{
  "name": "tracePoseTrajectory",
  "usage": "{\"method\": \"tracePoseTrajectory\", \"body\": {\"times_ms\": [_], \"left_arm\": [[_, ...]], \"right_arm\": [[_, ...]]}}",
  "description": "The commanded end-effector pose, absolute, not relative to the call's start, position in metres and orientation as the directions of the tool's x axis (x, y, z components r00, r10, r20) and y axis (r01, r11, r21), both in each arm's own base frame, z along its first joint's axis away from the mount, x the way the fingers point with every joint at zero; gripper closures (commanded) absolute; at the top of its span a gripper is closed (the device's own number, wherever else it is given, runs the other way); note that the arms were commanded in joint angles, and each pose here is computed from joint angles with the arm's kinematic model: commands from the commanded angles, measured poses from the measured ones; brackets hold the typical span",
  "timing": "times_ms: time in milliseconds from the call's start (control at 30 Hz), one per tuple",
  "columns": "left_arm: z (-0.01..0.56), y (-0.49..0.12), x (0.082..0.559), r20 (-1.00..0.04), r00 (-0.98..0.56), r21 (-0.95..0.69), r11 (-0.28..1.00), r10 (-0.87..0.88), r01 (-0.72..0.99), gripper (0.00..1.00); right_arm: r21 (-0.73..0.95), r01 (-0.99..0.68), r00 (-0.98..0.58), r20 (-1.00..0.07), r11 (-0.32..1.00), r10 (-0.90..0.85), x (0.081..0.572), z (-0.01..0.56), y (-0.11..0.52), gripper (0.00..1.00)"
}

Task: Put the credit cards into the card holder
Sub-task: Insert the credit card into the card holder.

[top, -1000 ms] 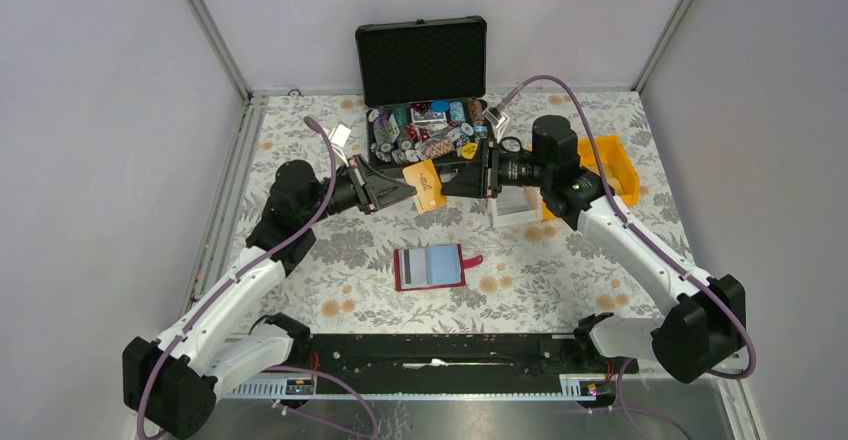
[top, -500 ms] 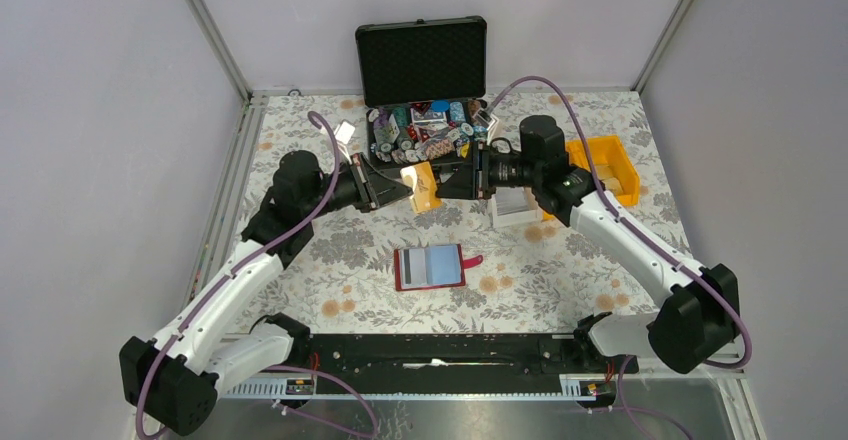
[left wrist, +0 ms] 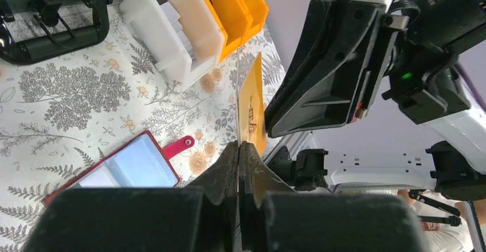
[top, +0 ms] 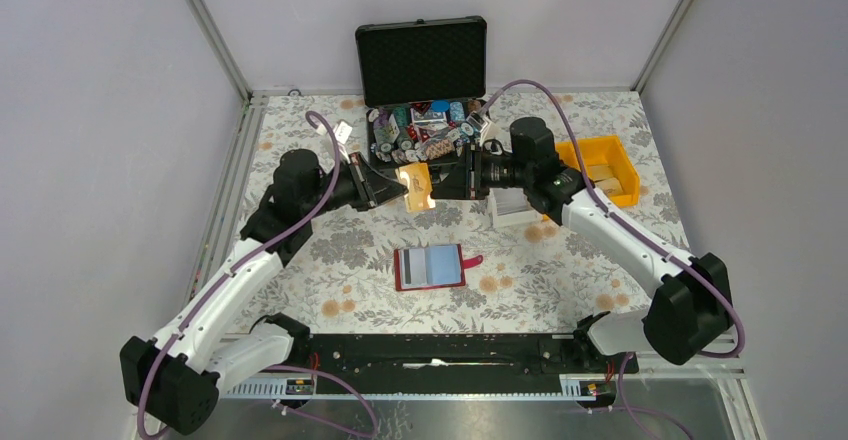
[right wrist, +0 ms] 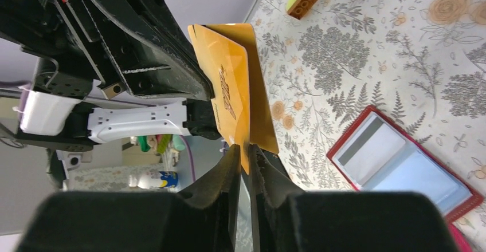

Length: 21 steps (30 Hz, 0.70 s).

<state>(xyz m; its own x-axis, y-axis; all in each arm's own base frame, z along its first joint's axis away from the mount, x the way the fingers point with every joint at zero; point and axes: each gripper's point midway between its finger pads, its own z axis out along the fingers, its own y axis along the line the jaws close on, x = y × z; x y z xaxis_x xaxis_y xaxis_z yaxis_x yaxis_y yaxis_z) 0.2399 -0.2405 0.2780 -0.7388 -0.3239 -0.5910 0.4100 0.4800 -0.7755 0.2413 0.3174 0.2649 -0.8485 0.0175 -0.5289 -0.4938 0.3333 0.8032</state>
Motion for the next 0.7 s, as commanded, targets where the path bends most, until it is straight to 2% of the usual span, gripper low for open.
{"method": "tracePoseTrajectory", "body": {"times_ms": [0,100,300,667], "left_arm": [[0.288,-0.243,0.242,-0.621,-0.704,-0.766,0.458,-0.344,0.452,1.00],[0.293,-0.244,0.238,-0.623,-0.700,-0.771,0.427,-0.350,0.472,1.00],[0.304,-0.246,0.229,-0.611,-0.703,-0.790,0.343,-0.365,0.509,1.00],[0.313,-0.243,0.211,-0.569,-0.725,-0.821,0.214,-0.388,0.529,1.00]], "right_arm": [[0.806,-0.582,-0.809,-0.588,0.107,0.024,0.220,0.314,0.333,0.85],[0.809,-0.584,-0.810,-0.586,0.064,0.024,0.215,0.320,0.334,0.87],[0.810,-0.582,-0.810,-0.585,0.070,0.043,0.216,0.318,0.333,0.90],[0.818,-0.575,-0.809,-0.573,0.026,0.133,0.219,0.327,0.332,0.82]]}}
